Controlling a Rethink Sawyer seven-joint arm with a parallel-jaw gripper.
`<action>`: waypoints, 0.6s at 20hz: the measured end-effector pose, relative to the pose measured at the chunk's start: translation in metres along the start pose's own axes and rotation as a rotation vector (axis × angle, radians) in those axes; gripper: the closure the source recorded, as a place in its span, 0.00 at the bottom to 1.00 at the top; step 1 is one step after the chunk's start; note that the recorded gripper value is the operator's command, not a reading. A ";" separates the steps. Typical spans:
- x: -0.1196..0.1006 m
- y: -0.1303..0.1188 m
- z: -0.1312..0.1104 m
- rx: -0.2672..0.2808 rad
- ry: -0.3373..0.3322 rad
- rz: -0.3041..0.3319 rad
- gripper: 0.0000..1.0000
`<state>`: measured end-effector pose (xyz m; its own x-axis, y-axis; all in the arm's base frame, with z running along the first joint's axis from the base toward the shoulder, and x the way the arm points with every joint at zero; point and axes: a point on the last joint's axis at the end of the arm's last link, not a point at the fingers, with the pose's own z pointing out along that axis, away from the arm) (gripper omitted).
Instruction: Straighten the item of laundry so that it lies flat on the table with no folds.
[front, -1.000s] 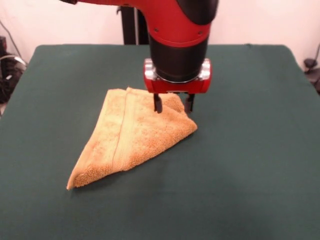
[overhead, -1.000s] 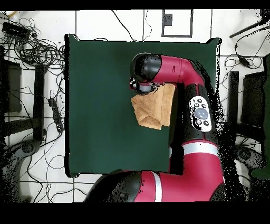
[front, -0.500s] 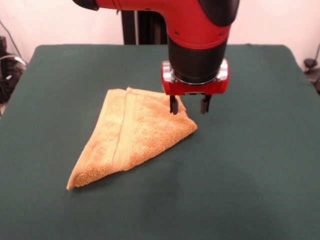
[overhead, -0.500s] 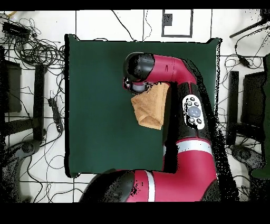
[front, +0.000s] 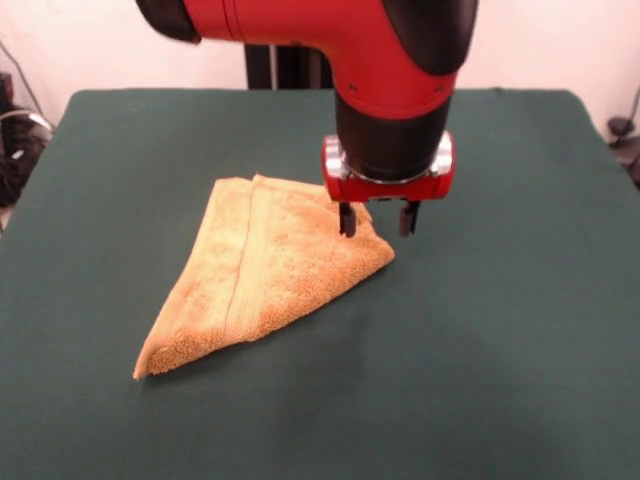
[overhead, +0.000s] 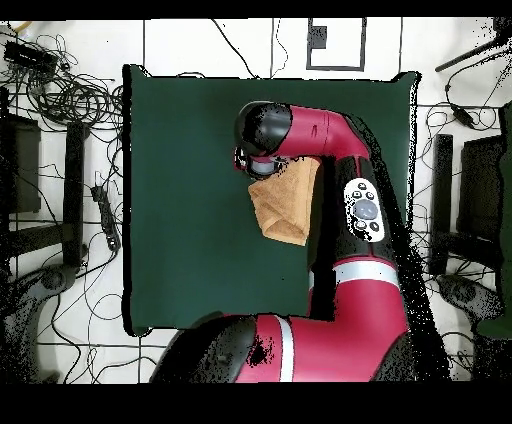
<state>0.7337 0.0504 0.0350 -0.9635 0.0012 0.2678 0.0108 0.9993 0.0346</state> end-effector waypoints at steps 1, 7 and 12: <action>0.000 0.000 0.003 0.000 0.003 0.000 0.00; 0.002 -0.001 0.033 0.005 0.037 -0.006 0.00; 0.005 -0.004 0.061 0.023 0.067 -0.018 0.00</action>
<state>0.7125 0.0486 -0.0230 -0.9433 -0.0189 0.3313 -0.0136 0.9997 0.0182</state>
